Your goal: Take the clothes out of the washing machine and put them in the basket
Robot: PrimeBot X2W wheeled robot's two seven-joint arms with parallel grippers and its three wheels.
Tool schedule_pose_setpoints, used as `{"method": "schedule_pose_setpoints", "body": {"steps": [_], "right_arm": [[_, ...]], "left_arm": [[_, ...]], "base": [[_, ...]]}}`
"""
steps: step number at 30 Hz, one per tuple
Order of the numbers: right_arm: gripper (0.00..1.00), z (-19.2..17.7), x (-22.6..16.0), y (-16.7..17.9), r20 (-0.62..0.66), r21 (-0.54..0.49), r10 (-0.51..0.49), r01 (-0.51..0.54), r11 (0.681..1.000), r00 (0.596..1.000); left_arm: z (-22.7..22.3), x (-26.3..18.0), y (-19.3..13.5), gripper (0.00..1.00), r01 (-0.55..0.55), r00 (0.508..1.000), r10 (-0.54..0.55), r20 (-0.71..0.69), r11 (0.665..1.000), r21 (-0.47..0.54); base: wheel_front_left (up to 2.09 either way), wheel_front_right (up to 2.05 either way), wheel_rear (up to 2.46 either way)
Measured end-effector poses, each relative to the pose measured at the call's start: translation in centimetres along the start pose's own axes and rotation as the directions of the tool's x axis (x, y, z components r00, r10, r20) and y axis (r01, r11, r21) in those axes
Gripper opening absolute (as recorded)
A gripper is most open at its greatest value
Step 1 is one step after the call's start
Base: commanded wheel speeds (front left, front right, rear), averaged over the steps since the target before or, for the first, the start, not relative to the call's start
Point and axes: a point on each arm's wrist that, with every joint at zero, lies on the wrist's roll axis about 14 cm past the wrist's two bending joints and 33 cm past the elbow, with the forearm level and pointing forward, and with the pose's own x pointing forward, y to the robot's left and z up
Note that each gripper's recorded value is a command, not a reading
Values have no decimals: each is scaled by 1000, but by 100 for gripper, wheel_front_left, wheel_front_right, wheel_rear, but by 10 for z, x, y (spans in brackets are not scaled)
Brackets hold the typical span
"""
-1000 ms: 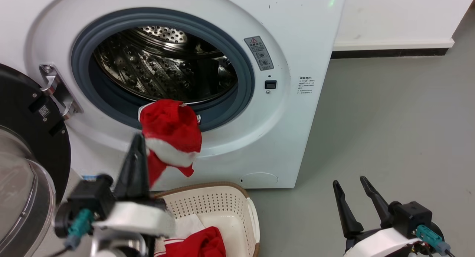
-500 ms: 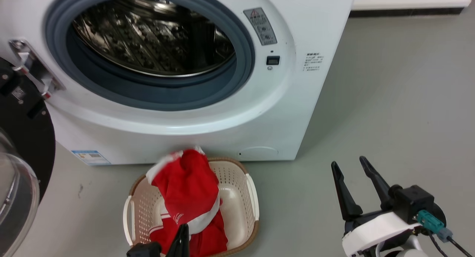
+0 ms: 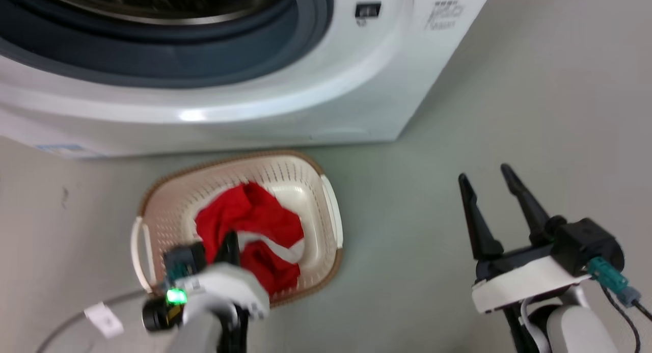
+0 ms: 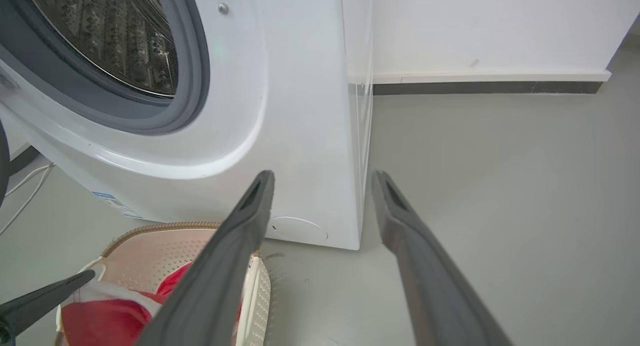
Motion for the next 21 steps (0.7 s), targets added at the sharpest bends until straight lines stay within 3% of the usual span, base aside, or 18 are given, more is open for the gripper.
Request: {"method": "schedule_pose_setpoints", "body": {"steps": [4, 9, 16, 20, 21], "right_arm": [[100, -22, 14, -9, -47, 0, -15, 15, 1000, 999], [100, -55, 24, -20, -116, -4, -32, 32, 999, 993], [100, -89, 29, -33, -183, -6, -58, 58, 998, 981], [100, -98, 28, -38, -206, -12, -70, 69, 998, 976], [100, -97, 29, -37, -203, -12, -66, 65, 998, 977]], "left_arm": [[-3, 40, 9, 0, -34, 999, 34, -29, 999, 3], [-44, 69, 22, 0, -61, 985, 64, -157, 998, 19], [-105, 78, 46, 0, -134, 934, 139, -330, 990, 40], [-117, 78, 53, 0, -155, 913, 165, -373, 986, 57], [-116, 78, 53, 20, -154, 913, 166, -374, 986, 63]], "base": [[0, 0, 0], [0, 0, 0], [0, 0, 0], [0, 0, 0], [0, 0, 0]]}}
